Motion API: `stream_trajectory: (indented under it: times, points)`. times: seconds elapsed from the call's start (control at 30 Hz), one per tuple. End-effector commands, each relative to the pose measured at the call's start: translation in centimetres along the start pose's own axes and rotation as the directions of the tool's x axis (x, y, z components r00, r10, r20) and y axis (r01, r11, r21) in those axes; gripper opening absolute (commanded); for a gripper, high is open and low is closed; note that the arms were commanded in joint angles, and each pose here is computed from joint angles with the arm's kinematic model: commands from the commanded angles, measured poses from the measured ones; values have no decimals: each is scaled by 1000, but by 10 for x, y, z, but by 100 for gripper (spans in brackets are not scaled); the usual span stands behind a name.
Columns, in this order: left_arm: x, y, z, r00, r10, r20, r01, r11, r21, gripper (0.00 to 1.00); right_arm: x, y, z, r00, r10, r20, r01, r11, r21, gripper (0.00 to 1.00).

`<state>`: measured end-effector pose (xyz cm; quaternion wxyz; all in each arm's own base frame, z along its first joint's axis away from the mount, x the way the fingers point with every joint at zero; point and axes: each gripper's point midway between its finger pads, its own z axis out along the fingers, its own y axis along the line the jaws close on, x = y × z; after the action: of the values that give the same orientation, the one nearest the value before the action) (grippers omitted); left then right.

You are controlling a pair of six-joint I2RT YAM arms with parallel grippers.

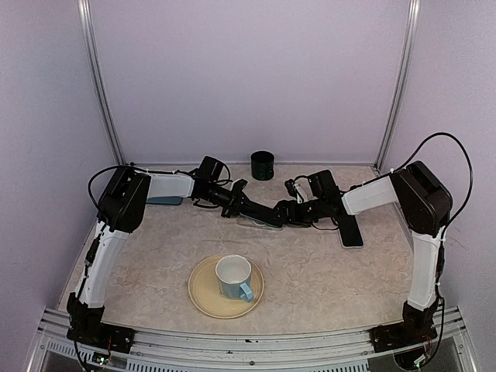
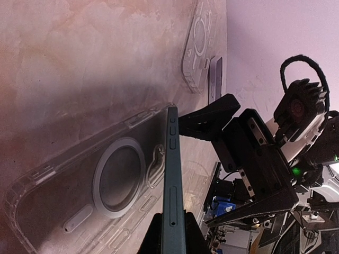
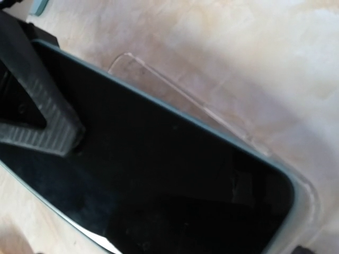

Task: Put the phone into the phone case
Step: Install the phone on the phone case.

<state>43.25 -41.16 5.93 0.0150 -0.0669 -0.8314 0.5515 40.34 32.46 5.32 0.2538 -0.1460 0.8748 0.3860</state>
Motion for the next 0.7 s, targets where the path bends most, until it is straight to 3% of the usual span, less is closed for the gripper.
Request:
stream_trajectory:
  times: [0.0,0.23,0.67]
  points:
    - [7,12,9,999,-12,-33,11,1000,-12,0,4,5,12,1000,-10,-21,10,1000,-19,100]
    - [13,27,11,997,-45,-62,43,999,-30,0,0,7,19,999,-32,-16,31,998,-50,100]
    - [-1,42,0,991,-109,80,114,991,-67,0,13,24,18,999,2,-41,-4,998,-67,100]
